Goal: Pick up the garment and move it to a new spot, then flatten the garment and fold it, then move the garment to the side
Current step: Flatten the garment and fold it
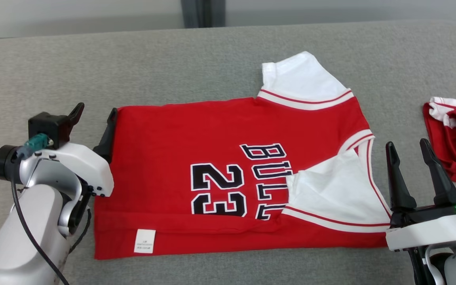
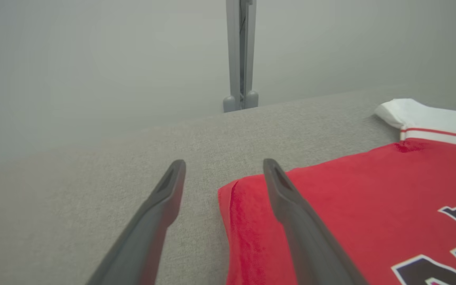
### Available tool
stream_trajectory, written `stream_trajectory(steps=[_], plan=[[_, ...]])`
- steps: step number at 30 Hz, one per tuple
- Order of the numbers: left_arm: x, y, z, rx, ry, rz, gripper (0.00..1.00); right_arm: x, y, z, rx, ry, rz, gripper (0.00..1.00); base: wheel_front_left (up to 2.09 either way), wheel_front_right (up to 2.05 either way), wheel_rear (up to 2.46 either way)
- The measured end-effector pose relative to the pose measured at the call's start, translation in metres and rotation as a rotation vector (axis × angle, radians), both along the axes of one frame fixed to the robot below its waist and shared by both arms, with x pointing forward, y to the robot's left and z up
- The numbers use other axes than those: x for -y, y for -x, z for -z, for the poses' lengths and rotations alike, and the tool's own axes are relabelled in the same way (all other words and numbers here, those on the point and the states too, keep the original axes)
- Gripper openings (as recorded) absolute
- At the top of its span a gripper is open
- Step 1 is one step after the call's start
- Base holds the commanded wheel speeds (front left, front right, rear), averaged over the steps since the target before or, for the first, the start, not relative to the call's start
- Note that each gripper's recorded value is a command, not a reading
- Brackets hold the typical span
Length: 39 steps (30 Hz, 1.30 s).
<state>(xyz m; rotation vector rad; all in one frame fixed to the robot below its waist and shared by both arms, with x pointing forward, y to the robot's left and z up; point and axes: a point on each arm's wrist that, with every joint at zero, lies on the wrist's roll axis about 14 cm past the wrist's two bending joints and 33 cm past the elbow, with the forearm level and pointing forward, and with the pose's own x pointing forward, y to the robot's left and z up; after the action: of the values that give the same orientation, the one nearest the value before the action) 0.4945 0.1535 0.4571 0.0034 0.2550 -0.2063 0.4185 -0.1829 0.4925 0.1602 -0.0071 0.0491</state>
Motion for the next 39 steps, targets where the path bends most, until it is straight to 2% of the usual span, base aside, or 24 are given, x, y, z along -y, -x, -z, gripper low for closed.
stream_trajectory(steps=[6, 10, 12, 13, 14, 19, 26, 30, 32, 35, 39], plan=[[0.012, -0.014, 0.048, -0.19, 0.006, 0.069, 1.0, 0.015, 0.004, 0.019, -0.045, -0.005, 0.046, 1.0, 0.0, 0.0, 0.0], [0.015, -0.021, 0.069, -0.261, 0.009, 0.084, 1.0, 0.021, 0.004, 0.027, -0.063, -0.001, 0.064, 1.0, 0.0, 0.0, 0.0], [0.017, -0.026, 0.074, -0.273, 0.012, 0.089, 0.75, 0.023, 0.004, 0.03, -0.069, -0.002, 0.07, 1.0, 0.0, 0.0, 0.0], [0.018, -0.027, 0.075, -0.274, 0.014, 0.094, 0.44, 0.024, 0.003, 0.031, -0.073, -0.003, 0.073, 1.0, 0.0, 0.0, 0.0], [0.019, -0.029, 0.076, -0.276, 0.015, 0.095, 0.0, 0.024, 0.002, 0.032, -0.074, -0.005, 0.075, 1.0, 0.0, 0.0, 0.0], [0.02, -0.034, 0.079, -0.277, 0.024, 0.1, 0.0, 0.027, -0.011, 0.027, -0.051, -0.016, 0.081, 1.0, 0.0, 0.0, 0.0], [0.024, -0.044, 0.077, -0.259, 0.036, 0.11, 0.0, 0.021, -0.082, -0.003, 0.041, 0.003, 0.046, 1.0, 0.0, 0.0, 0.0], [0.027, -0.046, 0.074, -0.244, 0.045, 0.114, 0.0, 0.016, -0.117, -0.002, 0.025, 0.01, 0.016, 1.0, 0.0, 0.0, 0.0], [0.034, -0.048, 0.07, -0.223, 0.059, 0.126, 0.0, 0.008, -0.149, 0.006, -0.014, 0.034, -0.022, 1.0, 0.0, 0.0, 0.0], [0.036, -0.049, 0.067, -0.207, 0.07, 0.127, 0.0, -0.007, -0.179, 0.021, -0.08, 0.06, -0.071, 1.0, 0.0, 0.0, 0.0], [0.033, -0.049, 0.068, -0.194, 0.071, 0.117, 0.0, -0.028, -0.205, 0.067, -0.295, 0.102, -0.143, 1.0, 0.0, 0.0, 0.0]])
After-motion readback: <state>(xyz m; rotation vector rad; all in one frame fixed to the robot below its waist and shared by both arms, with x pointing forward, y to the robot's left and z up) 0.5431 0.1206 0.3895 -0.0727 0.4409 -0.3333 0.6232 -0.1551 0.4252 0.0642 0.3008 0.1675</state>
